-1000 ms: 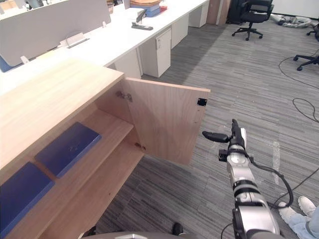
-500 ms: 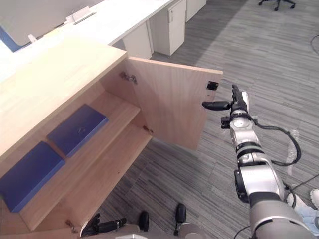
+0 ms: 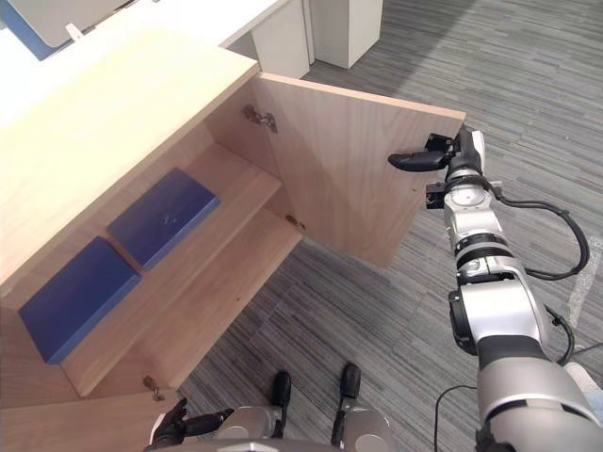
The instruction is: Walk over to the cabinet, pick up the folder, carry it to the office cabinet, place the folder inside the office cabinet, then close the office cabinet door
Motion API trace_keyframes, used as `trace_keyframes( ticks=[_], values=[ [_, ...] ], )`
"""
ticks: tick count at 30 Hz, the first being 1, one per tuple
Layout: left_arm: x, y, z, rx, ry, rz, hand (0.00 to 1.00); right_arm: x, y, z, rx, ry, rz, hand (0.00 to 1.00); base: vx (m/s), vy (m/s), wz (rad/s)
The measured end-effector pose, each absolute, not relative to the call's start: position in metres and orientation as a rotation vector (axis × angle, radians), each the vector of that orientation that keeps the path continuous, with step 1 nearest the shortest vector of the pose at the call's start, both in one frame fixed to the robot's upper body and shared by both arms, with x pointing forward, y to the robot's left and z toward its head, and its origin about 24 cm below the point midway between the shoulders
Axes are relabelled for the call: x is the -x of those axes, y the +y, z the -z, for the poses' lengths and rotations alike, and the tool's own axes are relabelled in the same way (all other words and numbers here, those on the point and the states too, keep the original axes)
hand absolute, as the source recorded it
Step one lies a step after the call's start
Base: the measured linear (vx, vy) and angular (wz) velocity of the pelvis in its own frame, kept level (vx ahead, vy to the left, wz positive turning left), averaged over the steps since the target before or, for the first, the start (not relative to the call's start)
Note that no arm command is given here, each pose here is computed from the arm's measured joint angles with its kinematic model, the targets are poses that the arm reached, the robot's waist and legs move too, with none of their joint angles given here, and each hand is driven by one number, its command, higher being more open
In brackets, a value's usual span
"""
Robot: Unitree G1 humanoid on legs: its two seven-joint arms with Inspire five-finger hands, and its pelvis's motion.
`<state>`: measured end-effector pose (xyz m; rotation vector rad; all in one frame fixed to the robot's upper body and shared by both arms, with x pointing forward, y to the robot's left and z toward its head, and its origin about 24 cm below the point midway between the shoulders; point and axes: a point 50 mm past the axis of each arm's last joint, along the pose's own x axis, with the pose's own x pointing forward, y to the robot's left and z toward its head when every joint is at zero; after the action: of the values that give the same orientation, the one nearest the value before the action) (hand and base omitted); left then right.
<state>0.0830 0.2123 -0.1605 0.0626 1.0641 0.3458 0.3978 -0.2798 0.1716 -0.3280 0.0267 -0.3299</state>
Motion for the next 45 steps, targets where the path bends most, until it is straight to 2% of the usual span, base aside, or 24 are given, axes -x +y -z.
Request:
trace_keyframes(
  ticks=[6,12,14,15,18,21,24,27,31,34,36,39,41,43,45],
  values=[
    [-0.081,0.217,0.161,-0.093,1.083,-0.332,1.00,-0.393,-0.257,-0.165,0.558,-0.011,0.159,1.00,-0.01,-0.015,-0.10],
    [-0.088,0.225,0.160,-0.158,1.085,-0.302,1.00,-0.364,-0.214,-0.156,0.953,-0.024,-0.362,1.00,0.04,-0.058,-0.22],
    [-0.091,0.228,0.158,-0.185,1.077,-0.291,1.00,-0.345,-0.192,-0.134,1.035,0.054,-0.632,1.00,0.05,-0.119,0.01],
    [-0.091,0.229,0.158,-0.192,1.076,-0.288,1.00,-0.332,-0.176,-0.119,1.041,0.086,-0.784,1.00,0.04,-0.113,0.14],
    [-0.096,0.227,0.157,-0.218,1.067,-0.257,1.00,-0.301,-0.146,-0.097,0.987,0.118,-1.061,1.00,0.05,-0.066,0.15],
    [-0.103,0.223,0.156,-0.223,1.054,-0.224,1.00,-0.267,-0.124,-0.072,0.924,0.168,-1.321,1.00,0.06,-0.021,0.17],
    [-0.104,0.223,0.156,-0.235,1.056,-0.209,1.00,-0.236,-0.117,-0.052,0.846,0.228,-1.488,1.00,0.08,0.050,-0.01],
    [-0.106,0.223,0.156,-0.245,1.048,-0.201,1.00,-0.232,-0.121,-0.043,0.817,0.257,-1.471,1.00,0.05,0.075,-0.10],
    [-0.113,0.220,0.153,-0.266,1.013,-0.171,1.00,-0.236,-0.121,-0.023,0.806,0.243,-1.339,1.00,0.05,0.090,-0.06],
    [-0.122,0.218,0.149,-0.270,0.971,-0.166,1.00,-0.234,-0.126,0.011,0.722,0.302,-1.203,1.00,0.04,0.079,0.12],
    [-0.124,0.218,0.147,-0.268,0.958,-0.177,1.00,-0.235,-0.133,0.040,0.653,0.404,-1.051,1.00,0.03,0.070,0.41],
    [-0.126,0.206,0.148,-0.213,0.945,-0.192,1.00,-0.229,-0.165,0.084,0.654,0.603,-0.734,1.00,0.01,0.104,0.80],
    [-0.121,0.189,0.152,-0.167,0.967,-0.187,1.00,-0.199,-0.209,0.115,0.570,0.822,-0.387,1.00,0.00,0.169,1.44],
    [-0.117,0.184,0.154,-0.134,0.989,-0.222,1.00,-0.167,-0.233,0.132,0.500,0.965,-0.134,1.00,0.02,0.080,1.42],
    [-0.124,0.182,0.151,-0.120,0.979,-0.265,1.00,-0.133,-0.244,0.144,0.450,1.079,0.014,1.00,0.02,0.016,1.79]
  ],
)
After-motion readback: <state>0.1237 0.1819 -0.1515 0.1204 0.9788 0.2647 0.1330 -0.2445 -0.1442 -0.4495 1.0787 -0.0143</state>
